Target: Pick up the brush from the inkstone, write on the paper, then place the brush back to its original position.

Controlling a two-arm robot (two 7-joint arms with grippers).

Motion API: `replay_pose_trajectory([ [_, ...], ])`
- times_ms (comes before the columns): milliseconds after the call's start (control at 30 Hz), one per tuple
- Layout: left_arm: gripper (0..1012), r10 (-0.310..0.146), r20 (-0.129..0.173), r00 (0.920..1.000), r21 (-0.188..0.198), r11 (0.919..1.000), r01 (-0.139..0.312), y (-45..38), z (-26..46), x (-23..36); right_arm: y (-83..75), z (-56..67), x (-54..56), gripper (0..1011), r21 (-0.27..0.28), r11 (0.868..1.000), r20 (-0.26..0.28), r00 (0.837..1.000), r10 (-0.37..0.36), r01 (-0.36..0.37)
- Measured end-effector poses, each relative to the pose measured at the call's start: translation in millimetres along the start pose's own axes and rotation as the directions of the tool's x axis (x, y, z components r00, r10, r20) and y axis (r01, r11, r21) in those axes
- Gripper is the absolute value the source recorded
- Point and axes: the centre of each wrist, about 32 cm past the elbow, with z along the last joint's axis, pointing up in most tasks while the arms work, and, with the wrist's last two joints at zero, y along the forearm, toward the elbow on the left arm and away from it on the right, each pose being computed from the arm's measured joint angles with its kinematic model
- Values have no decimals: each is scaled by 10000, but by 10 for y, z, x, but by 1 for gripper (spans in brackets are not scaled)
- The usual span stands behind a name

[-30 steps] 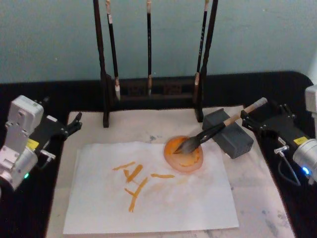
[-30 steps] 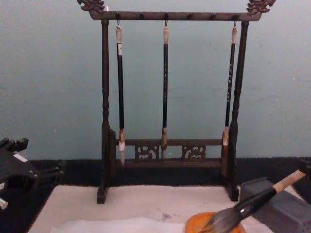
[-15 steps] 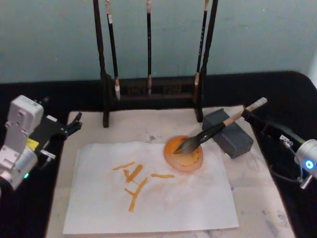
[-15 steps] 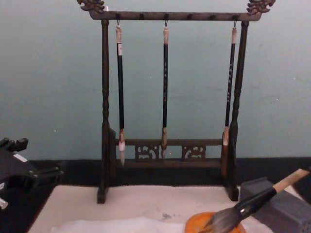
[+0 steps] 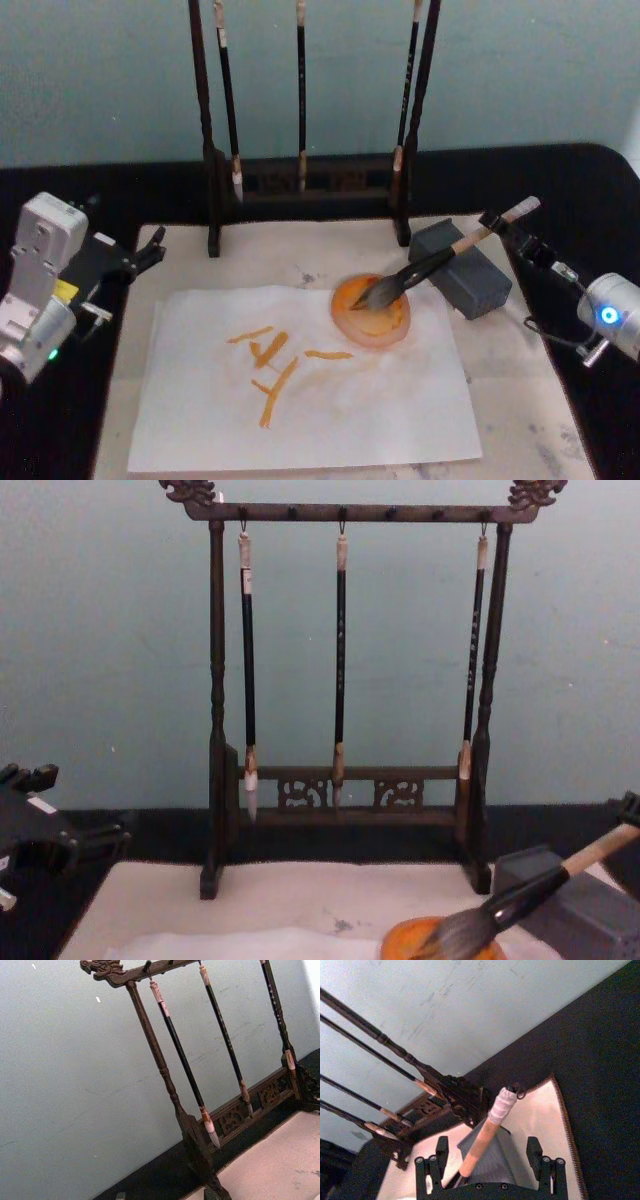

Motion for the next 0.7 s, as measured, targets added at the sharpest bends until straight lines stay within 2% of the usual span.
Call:
replay_pose_trajectory([
  [133, 1010, 1, 1, 10000, 0, 10000, -1, 0, 0, 0, 93, -21, -9, 1000, 56, 9998, -596, 9981, 181, -178],
  [400, 1010, 1, 0, 10000, -1, 10000, -1, 0, 0, 0, 214, -44, -12, 1000, 202, 9990, -1313, 9905, 413, -390],
  [700, 1010, 1, 0, 10000, -1, 10000, -1, 0, 0, 0, 276, -30, 25, 1000, 417, 9981, -1733, 9835, 517, -451],
])
